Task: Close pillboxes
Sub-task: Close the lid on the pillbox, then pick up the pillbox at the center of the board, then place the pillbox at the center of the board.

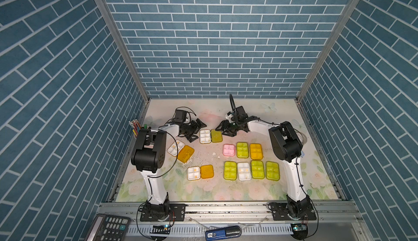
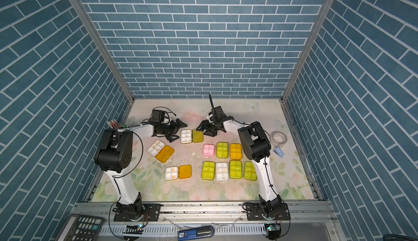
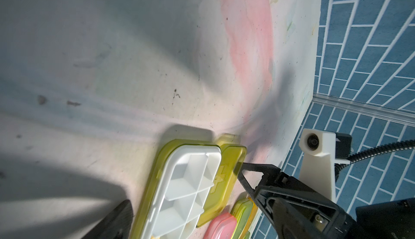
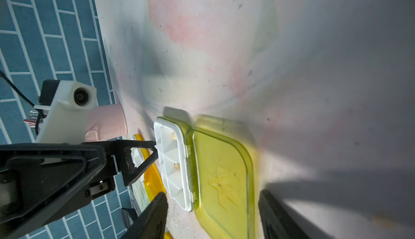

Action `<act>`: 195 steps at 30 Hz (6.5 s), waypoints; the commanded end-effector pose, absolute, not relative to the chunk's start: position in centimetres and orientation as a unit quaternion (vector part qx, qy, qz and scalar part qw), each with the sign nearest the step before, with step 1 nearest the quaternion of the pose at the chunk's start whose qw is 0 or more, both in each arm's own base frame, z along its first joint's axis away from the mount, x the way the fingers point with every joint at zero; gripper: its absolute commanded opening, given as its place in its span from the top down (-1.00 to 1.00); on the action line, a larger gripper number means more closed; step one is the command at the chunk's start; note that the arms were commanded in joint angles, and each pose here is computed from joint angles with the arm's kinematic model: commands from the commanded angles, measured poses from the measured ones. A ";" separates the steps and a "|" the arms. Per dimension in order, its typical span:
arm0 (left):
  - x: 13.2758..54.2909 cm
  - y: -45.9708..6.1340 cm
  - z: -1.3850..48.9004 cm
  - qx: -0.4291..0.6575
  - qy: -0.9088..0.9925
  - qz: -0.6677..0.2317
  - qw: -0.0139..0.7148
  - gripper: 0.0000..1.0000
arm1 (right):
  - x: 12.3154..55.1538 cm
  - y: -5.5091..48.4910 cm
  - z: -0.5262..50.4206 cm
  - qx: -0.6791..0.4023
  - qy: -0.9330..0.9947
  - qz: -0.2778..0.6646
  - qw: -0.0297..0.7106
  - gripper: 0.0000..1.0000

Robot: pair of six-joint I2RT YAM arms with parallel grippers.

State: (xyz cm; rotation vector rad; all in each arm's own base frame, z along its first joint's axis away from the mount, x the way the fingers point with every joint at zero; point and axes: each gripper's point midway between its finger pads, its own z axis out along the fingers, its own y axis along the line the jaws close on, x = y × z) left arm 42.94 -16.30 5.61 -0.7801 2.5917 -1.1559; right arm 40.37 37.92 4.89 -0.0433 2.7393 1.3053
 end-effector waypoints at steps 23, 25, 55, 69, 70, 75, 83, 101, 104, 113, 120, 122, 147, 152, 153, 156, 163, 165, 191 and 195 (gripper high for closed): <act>42.4 -18.3 4.5 -0.258 0.866 -0.422 0.070 -0.97 | 40.1 39.1 9.7 -0.014 0.870 0.488 0.071 -0.31; 42.4 -18.6 4.6 -0.258 0.864 -0.427 0.069 -0.97 | 40.1 39.0 10.1 -0.015 0.871 0.485 0.077 -0.31; 45.1 -13.0 11.1 -0.310 0.807 -0.477 0.154 -0.97 | 39.7 43.3 9.6 -0.042 0.872 0.486 0.053 -0.30; 45.1 -12.9 12.5 -0.300 0.803 -0.486 0.171 -0.96 | 39.6 40.0 6.5 -0.076 0.940 0.315 0.101 -0.30; 45.1 -12.9 12.5 -0.299 0.803 -0.486 0.170 -0.96 | 39.4 39.4 6.0 -0.088 0.949 0.283 0.106 -0.30; 44.8 -13.3 12.1 -0.300 0.806 -0.482 0.167 -0.96 | 38.8 38.4 5.3 -0.135 0.963 0.192 0.130 -0.30; 44.4 -15.4 11.2 -0.290 0.808 -0.491 0.145 -0.95 | 37.8 39.7 5.1 -0.194 0.961 0.145 0.133 -0.30; 44.8 -13.8 11.3 -0.311 0.799 -0.491 0.154 -0.95 | 37.4 40.4 3.9 -0.221 0.961 0.103 0.133 -0.32; 44.8 -13.8 11.3 -0.312 0.799 -0.491 0.154 -0.95 | 37.4 40.1 3.6 -0.220 0.961 0.099 0.132 -0.32; 44.9 -13.5 11.4 -0.314 0.797 -0.491 0.157 -0.95 | 36.9 39.6 2.6 -0.222 0.963 0.088 0.125 -0.31; 44.9 -13.4 11.1 -0.317 0.797 -0.489 0.155 -0.95 | 36.2 38.4 0.4 -0.220 0.967 0.063 0.109 -0.31; 44.9 -13.3 11.1 -0.318 0.797 -0.489 0.156 -0.95 | 36.1 38.4 0.3 -0.219 0.968 0.064 0.108 -0.31; 45.2 -12.2 11.3 -0.331 0.789 -0.490 0.165 -0.95 | 37.3 42.0 1.5 -0.241 0.958 0.028 0.153 -0.65; 45.2 -12.2 11.4 -0.330 0.788 -0.492 0.166 -0.96 | 37.4 42.1 2.2 -0.236 0.958 0.036 0.161 -0.45; 45.2 -12.2 11.5 -0.330 0.788 -0.492 0.166 -0.95 | 37.4 42.3 2.6 -0.236 0.956 0.041 0.167 -0.43; 45.2 -12.2 11.6 -0.328 0.788 -0.494 0.167 -0.95 | 37.9 42.5 4.3 -0.231 0.952 0.055 0.191 -0.41; 45.3 -12.3 11.9 -0.327 0.785 -0.498 0.168 -0.95 | 38.9 41.2 8.8 -0.224 0.941 0.064 0.244 -0.40; 45.2 -12.5 12.0 -0.323 0.785 -0.500 0.170 -0.96 | 39.0 40.1 9.8 -0.216 0.941 0.066 0.252 -0.40; 41.2 -22.7 14.2 -0.207 0.810 -0.536 0.121 -0.96 | 30.5 8.3 5.4 0.056 0.982 0.001 0.182 -0.40; 41.2 -22.7 14.1 -0.207 0.810 -0.535 0.119 -0.96 | 30.5 8.0 3.9 0.060 0.985 -0.003 0.163 -0.40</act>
